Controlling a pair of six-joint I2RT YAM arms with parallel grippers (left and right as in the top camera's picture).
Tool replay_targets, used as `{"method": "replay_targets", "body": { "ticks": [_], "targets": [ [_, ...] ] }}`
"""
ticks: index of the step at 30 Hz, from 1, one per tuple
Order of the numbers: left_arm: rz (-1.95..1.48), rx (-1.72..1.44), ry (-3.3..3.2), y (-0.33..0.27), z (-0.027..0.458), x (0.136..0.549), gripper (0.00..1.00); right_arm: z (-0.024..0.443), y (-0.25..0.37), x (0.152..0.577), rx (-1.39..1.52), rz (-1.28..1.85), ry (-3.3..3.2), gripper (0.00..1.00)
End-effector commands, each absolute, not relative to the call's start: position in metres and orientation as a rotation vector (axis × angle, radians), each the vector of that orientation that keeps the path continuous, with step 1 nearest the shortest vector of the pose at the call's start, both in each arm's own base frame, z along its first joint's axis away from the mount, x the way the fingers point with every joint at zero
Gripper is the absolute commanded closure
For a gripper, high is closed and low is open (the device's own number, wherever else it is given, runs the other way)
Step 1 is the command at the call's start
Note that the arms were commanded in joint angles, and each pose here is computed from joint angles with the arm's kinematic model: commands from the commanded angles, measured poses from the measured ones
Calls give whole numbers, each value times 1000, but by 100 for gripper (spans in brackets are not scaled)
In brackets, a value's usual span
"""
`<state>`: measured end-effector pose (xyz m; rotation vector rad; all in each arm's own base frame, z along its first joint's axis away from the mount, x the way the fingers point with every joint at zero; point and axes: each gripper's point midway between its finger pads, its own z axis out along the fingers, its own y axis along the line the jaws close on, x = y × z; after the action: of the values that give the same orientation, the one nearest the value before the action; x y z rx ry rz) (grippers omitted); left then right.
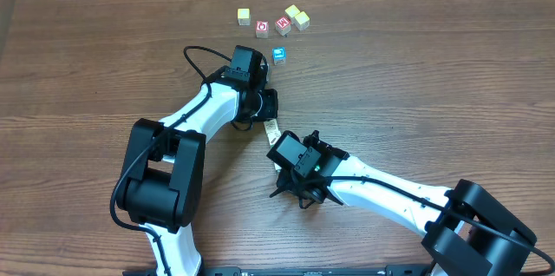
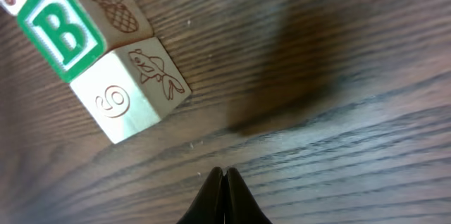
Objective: Flip 4 blocks
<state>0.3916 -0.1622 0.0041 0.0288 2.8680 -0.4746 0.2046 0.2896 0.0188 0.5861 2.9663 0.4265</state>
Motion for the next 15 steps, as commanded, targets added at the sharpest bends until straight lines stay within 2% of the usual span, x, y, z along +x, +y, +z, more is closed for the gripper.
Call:
{"method": "replay_targets", "body": {
  "ticks": [1,15],
  "targets": [
    [-492,84,2890,-166,-3,384,96,13,289,205,717,464,2918,96],
    [-488,111,2893,-166,-4,383,96,9,298,217,713,557,2847,96]
  ]
}}
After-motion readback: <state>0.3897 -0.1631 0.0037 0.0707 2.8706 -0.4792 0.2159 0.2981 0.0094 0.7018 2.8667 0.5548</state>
